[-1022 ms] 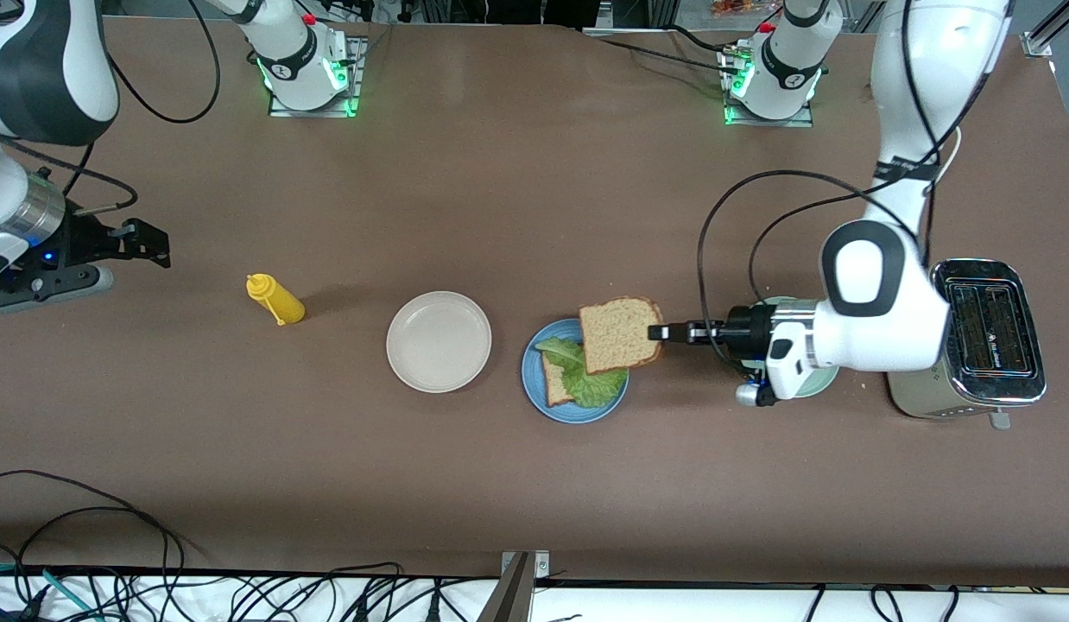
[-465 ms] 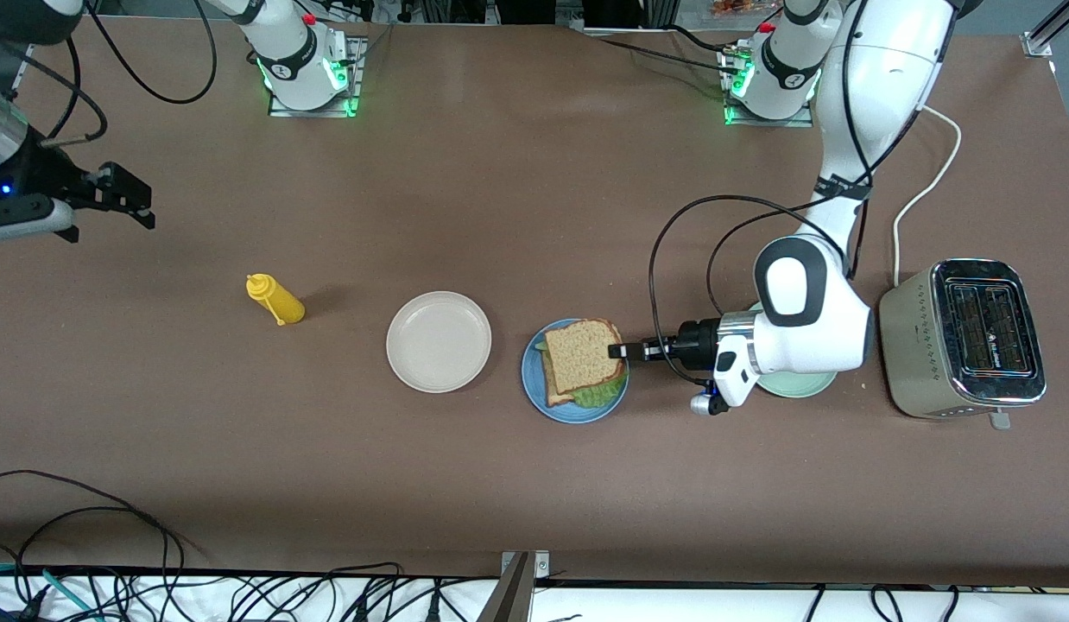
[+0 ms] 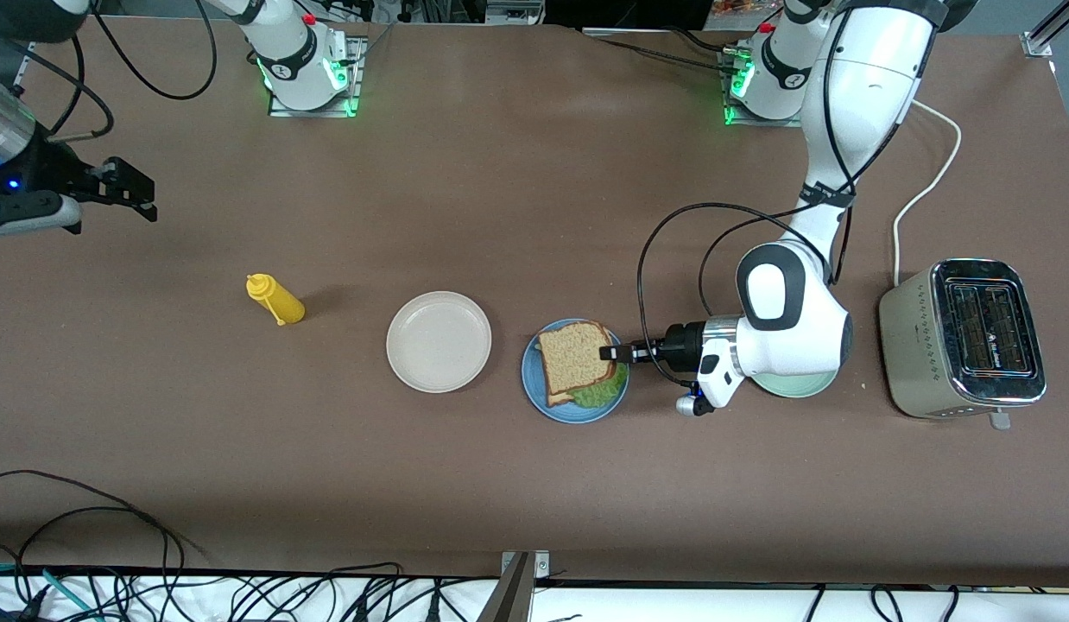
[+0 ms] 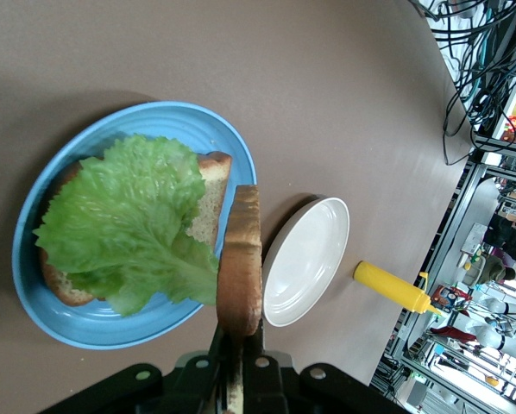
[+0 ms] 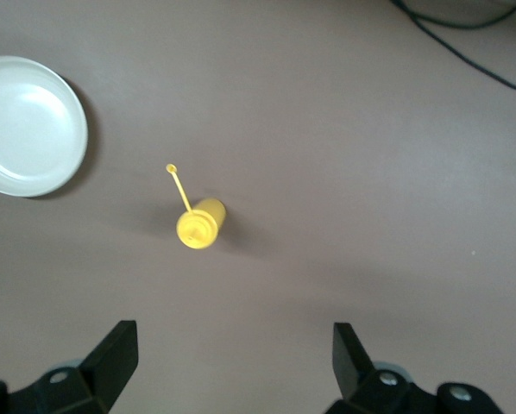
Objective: Make sandwich in blue plate with both arms
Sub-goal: 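Lower the bread onto the lettuce and open the left gripper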
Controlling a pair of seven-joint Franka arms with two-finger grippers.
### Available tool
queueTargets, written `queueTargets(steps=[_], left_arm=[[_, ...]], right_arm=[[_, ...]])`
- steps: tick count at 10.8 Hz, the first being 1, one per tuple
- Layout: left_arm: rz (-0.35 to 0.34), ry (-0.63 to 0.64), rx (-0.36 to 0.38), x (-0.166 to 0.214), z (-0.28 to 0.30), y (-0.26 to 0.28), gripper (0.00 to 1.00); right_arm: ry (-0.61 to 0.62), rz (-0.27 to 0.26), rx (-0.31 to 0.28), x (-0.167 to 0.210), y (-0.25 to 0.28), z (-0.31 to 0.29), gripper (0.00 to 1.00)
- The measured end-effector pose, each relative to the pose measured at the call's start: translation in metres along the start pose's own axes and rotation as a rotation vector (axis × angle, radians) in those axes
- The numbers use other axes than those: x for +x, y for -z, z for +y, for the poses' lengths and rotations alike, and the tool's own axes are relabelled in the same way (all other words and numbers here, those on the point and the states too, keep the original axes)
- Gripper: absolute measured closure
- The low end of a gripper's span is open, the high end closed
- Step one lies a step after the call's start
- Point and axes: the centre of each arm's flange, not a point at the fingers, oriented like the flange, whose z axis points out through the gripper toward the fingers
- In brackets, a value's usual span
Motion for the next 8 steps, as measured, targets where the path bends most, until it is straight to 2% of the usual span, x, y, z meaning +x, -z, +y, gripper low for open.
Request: queueTargets(steps=[2, 4, 6, 8], left_arm=[[-0.004, 0.007, 0.004, 0.004, -0.006, -0.006, 0.92], [-0.007, 0.013, 0.007, 0.007, -0.012, -0.011, 0.92], [-0.007, 0.015, 0.01, 0.009, -0.016, -0.012, 0.92], [0.009, -0.038, -0.027, 0.017, -0.029, -0.009, 0.85]], right_arm=[[-0.052, -0.033, -0.035, 0.004, -0.014, 0.002, 0.0], [-0.118, -0.047, -0.037, 0.004, -0.015, -0.005, 0.0], [-0.131, -0.056, -0.038, 0.004, -0.015, -0.011, 0.0], [-0.134, -0.06, -0.038, 0.004, -0.016, -0.011, 0.0]])
